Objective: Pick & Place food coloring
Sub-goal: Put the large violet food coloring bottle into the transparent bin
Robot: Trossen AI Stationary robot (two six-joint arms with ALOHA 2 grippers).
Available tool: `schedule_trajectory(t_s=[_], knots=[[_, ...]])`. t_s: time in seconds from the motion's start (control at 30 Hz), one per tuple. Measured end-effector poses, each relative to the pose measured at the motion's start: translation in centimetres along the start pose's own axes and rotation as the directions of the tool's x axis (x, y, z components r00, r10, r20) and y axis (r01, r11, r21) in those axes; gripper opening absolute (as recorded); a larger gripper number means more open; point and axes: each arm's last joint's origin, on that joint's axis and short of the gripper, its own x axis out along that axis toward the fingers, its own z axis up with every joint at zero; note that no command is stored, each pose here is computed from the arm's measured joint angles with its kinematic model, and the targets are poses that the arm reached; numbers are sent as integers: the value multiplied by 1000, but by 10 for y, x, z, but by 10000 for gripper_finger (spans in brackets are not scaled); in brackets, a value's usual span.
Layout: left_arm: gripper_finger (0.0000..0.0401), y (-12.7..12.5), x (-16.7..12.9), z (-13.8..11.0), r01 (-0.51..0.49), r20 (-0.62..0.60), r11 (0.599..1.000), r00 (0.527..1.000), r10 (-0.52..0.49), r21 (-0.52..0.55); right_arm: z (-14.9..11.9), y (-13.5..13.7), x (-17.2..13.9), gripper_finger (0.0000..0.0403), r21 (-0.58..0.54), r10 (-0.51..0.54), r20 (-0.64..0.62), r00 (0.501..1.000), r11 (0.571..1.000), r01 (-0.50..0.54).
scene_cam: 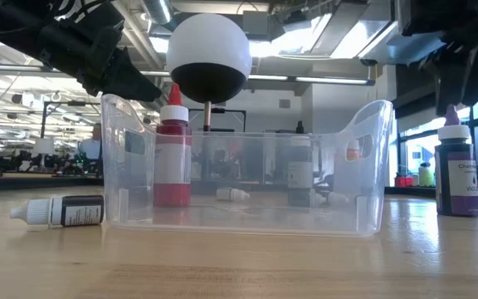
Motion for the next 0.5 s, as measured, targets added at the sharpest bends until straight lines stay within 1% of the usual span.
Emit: schedule_trajectory(t_s=[0.23,0.5], knots=[[182,0,0,0,0,0,1000,1000,0,0,-4,1,15,268,-7,26,33,999,1000,-26],[182,0,0,0,-1,-2,1000,1000,1,3,-12,-2,30,267,-8,21,28,999,1000,-20]])
